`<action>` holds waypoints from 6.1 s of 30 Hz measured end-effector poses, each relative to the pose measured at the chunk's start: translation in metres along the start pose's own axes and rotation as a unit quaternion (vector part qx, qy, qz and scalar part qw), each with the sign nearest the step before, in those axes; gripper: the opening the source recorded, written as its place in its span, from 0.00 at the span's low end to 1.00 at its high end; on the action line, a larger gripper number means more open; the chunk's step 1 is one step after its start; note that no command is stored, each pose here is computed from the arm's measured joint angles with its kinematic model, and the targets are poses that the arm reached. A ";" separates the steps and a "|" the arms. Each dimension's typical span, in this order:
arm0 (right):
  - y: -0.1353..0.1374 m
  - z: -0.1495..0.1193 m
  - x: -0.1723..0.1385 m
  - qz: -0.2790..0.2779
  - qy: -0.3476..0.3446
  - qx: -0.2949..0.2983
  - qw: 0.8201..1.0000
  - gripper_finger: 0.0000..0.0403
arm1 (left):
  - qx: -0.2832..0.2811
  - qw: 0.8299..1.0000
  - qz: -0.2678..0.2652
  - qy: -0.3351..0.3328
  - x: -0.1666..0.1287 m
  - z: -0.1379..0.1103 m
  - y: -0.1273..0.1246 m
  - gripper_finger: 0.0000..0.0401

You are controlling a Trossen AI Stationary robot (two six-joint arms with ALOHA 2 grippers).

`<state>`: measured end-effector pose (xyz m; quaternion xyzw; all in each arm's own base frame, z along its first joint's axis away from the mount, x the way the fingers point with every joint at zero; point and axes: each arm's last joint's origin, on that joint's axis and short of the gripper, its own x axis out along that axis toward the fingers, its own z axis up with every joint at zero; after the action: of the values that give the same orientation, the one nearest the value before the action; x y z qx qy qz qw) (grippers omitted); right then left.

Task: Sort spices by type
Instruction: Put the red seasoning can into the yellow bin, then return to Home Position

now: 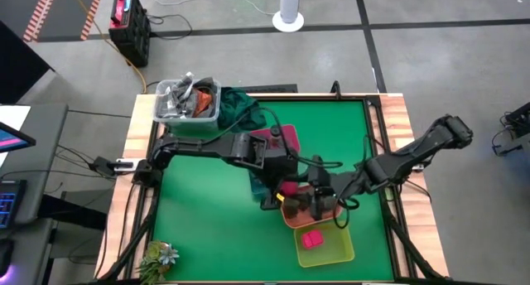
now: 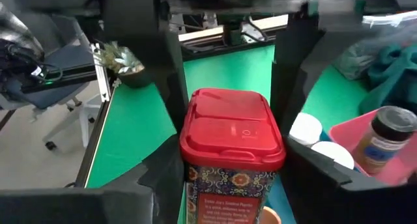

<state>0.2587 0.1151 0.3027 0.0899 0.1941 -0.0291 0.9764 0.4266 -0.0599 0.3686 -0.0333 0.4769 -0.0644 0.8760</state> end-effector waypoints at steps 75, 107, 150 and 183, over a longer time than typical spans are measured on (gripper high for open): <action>0.081 -0.144 -0.097 -0.031 0.130 0.059 0.989 0.59 | -0.241 0.922 0.203 -0.225 -0.052 -0.112 -0.021 0.58; 0.091 -0.184 -0.064 -0.060 0.233 0.032 0.970 0.79 | -0.295 0.887 0.218 -0.281 -0.090 -0.139 -0.010 0.58; -0.145 -0.105 -0.102 -0.031 -0.230 0.307 0.923 0.75 | -0.334 0.798 0.153 -0.477 -0.067 -0.297 0.076 0.14; -0.166 -0.145 -0.104 0.004 -0.299 0.338 0.892 0.75 | -0.396 0.770 0.077 -0.494 -0.024 -0.363 0.066 0.00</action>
<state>0.0931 -0.0190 0.1834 0.4027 -0.1286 -0.1149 0.8989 0.1138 0.0098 0.1838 -0.3679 -0.0378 0.2236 0.9018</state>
